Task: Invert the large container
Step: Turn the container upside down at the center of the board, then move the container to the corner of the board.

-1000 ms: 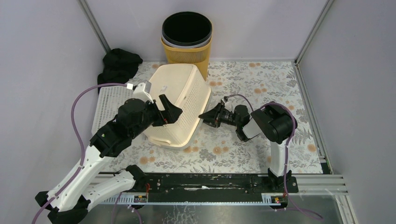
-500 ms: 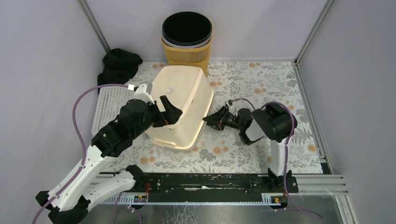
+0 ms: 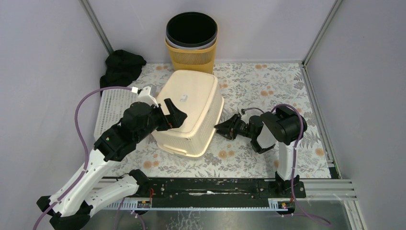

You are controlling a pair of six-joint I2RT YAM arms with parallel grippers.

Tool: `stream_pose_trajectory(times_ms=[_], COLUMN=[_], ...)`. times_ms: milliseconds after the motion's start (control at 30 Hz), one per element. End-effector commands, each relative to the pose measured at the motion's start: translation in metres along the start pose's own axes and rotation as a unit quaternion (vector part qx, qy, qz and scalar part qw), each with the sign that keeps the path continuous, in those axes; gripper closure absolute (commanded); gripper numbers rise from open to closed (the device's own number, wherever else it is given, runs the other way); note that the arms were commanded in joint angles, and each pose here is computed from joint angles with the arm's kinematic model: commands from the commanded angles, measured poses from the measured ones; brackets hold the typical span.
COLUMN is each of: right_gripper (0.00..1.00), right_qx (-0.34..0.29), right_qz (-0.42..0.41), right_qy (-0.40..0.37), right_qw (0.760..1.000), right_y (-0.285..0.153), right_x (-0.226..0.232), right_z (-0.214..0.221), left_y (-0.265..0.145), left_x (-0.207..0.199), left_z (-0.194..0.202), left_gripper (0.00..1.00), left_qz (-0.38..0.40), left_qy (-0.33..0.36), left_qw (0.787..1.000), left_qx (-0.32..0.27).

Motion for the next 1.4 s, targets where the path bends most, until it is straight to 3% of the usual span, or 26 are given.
stream_pose_trajectory(times_ms=[0, 400, 567, 800, 1000, 1367], right_gripper=[0.52, 0.33, 0.32, 0.32, 0.3, 0.3], right_qx=[-0.007, -0.025, -0.016, -0.024, -0.044, -0.055], right_qz=[-0.001, 0.029, 0.03, 0.112, 0.153, 0.146], right_qy=[-0.01, 0.011, 0.005, -0.084, -0.204, -0.246], right_qw=[1.0, 0.999, 0.999, 0.99, 0.966, 0.957], right_y=[-0.009, -0.038, -0.044, -0.053, -0.068, -0.088], right_x=[-0.002, -0.016, -0.008, 0.013, 0.07, 0.113], right_z=[-0.003, -0.004, 0.001, 0.002, 0.004, 0.02], left_y=[0.0, 0.009, 0.022, 0.052, 0.057, 0.098], left_x=[0.004, 0.009, 0.018, 0.049, 0.076, 0.121], left_z=[0.001, 0.004, 0.003, -0.007, -0.035, -0.019], left_gripper=[0.0, 0.0, 0.0, 0.0, 0.0, 0.0], left_qz=[-0.008, -0.027, -0.05, -0.071, -0.127, -0.191], left_qy=[0.002, 0.017, 0.026, -0.002, -0.001, 0.002], left_qw=[1.0, 0.999, 0.998, 0.997, 0.992, 0.981], left_qx=[-0.004, 0.002, 0.007, 0.016, -0.006, 0.036])
Point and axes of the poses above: each gripper's point midway between its finger pads, its own y axis out along the fingers, its own x axis along the line the jaws close on, z = x × y, the point moved 4 cm from there along -y, back along the fingers, and after that the axes turned 8 degrees about y, right-handed, at the moved point
